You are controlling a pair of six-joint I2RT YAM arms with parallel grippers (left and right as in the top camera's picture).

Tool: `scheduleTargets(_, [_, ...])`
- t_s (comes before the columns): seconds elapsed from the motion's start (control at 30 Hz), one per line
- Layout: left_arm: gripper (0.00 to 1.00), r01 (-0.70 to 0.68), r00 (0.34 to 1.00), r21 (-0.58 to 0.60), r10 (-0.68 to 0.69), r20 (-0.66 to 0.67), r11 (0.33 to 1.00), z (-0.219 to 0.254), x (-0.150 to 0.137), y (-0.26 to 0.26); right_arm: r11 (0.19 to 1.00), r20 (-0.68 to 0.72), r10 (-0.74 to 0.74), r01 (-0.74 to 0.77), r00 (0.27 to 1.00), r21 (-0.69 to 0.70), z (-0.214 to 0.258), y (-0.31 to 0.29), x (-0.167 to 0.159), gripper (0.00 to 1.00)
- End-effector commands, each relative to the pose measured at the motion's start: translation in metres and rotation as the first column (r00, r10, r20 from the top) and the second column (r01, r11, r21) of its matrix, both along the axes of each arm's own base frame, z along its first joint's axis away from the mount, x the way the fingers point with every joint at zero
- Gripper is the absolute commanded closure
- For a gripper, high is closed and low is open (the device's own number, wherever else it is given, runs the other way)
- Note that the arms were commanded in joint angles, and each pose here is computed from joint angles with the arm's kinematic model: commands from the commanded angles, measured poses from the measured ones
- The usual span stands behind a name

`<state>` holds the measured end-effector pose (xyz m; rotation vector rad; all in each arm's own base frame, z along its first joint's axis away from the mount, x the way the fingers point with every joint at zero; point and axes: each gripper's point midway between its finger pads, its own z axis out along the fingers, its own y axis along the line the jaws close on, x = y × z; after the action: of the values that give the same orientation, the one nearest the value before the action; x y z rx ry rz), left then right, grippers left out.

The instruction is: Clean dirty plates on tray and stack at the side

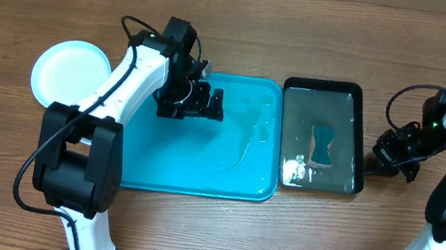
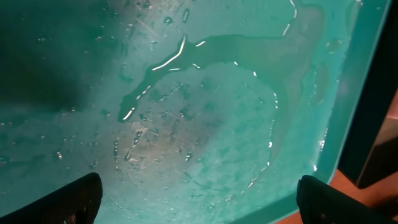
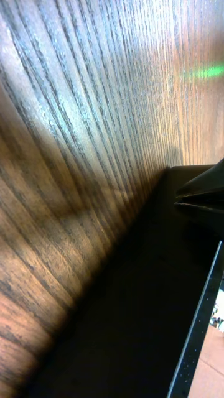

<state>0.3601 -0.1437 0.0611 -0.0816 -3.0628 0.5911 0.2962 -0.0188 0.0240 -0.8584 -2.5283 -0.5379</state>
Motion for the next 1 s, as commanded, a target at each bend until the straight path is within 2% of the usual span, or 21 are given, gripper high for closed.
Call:
scheduleTargets(0.0, [0.0,0.01,1.0,0.047,-0.01,0.009,0.999,-0.005,0.002,0.009,0.999,0.076,-0.033,0.033,0.997,-0.006,0.018,-0.01,0.018,0.96])
scheduleTargets(0.1, [0.0,0.009,1.0,0.049,-0.01,0.01,0.999,-0.005,0.002,0.01,0.998,0.143,-0.05,0.054,0.988,-0.024,0.033,-0.024,0.038,0.8])
scheduleTargets(0.2, [0.0,0.01,1.0,0.049,-0.01,0.01,0.999,-0.005,0.002,0.01,0.997,0.22,-0.054,0.066,0.974,-0.046,0.053,-0.035,0.059,0.57])
scheduleTargets(0.33, [0.0,0.009,1.0,0.049,-0.01,0.01,0.999,-0.005,0.002,0.01,0.996,0.367,0.061,-0.033,0.928,-0.083,0.083,-0.037,0.089,0.42])
scheduleTargets(0.43, [0.0,0.009,1.0,0.049,-0.01,0.01,0.999,-0.005,0.002,0.01,0.979,0.448,0.201,-0.168,0.871,-0.112,0.097,-0.02,0.103,0.37])
scheduleTargets(0.63, [0.0,0.009,1.0,0.049,-0.01,0.01,0.999,-0.005,0.002,0.01,0.895,0.507,0.434,-0.421,0.745,-0.147,0.098,0.037,0.109,0.35])
scheduleTargets(0.67, [0.0,0.01,1.0,0.049,-0.01,0.01,0.999,-0.005,0.002,0.01,0.879,0.515,0.461,-0.451,0.723,-0.154,0.098,0.047,0.11,0.31])
scheduleTargets(0.77, [0.0,0.01,1.0,0.049,-0.01,0.01,0.999,-0.005,0.002,0.01,0.812,0.517,0.563,-0.548,0.645,-0.201,0.095,0.085,0.111,0.0])
scheduleTargets(0.97, [0.0,0.009,1.0,0.049,-0.01,0.01,0.999,-0.005,0.002,0.01,0.734,0.504,0.651,-0.639,0.567,-0.23,0.094,0.129,0.102,0.0])
